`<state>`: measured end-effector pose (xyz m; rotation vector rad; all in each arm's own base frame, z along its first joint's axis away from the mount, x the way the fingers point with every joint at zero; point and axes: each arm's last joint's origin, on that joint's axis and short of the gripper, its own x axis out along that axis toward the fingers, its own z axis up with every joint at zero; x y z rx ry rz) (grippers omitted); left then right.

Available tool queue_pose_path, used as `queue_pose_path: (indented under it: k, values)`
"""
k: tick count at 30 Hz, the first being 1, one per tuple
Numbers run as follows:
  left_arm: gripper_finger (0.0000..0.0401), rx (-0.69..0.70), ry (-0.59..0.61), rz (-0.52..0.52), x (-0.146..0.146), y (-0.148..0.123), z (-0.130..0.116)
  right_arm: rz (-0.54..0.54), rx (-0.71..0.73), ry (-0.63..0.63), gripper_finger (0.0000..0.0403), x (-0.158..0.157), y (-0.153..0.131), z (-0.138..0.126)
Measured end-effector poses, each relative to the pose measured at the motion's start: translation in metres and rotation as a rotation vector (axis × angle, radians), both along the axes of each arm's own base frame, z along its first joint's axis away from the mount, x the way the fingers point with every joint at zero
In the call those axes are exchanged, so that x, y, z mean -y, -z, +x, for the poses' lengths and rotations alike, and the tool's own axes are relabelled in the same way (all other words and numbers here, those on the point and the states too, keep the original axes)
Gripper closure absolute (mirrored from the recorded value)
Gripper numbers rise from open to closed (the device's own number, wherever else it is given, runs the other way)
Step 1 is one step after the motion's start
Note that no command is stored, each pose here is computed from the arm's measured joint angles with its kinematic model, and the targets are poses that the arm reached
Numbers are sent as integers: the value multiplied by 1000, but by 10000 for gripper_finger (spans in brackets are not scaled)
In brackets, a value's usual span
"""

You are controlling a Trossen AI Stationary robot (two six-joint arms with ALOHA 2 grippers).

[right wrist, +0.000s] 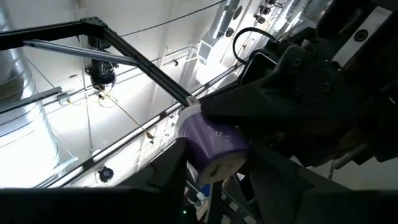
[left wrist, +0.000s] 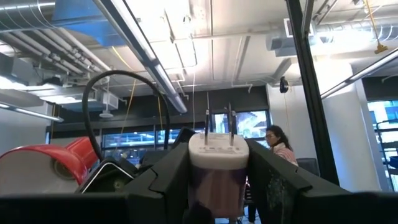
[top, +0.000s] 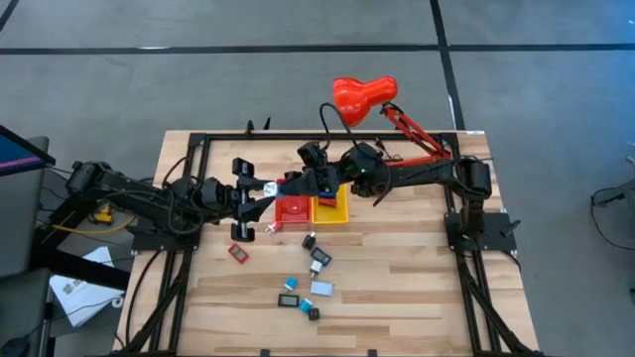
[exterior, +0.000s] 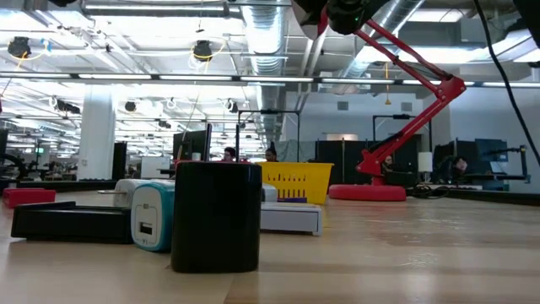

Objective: Pick & Place Office items
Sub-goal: Put the purple charger adapter into the red basket

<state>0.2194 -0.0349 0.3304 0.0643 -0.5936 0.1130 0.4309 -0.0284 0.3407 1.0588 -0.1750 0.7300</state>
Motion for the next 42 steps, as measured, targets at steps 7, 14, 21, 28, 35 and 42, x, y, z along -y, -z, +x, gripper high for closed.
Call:
queue_pose_path:
  k: [7,14,21,28,35,42]
  values:
    - [262,-5,-2,0,0,0,0,-6,6,-5,277,3,-1,-1]
    - [262,-12,-8,-2,0,1,1,-7,7,-5,254,3,-1,-1]
    - [262,-43,-11,2,0,4,2,6,-3,-10,229,2,0,-1]
    - [262,-51,-14,4,0,5,3,9,-18,-8,217,2,1,0]
    - [262,-68,-12,9,0,6,4,-3,-14,-6,247,2,1,0]
    - [262,-63,-9,11,0,6,3,-3,-12,-8,276,2,0,0]
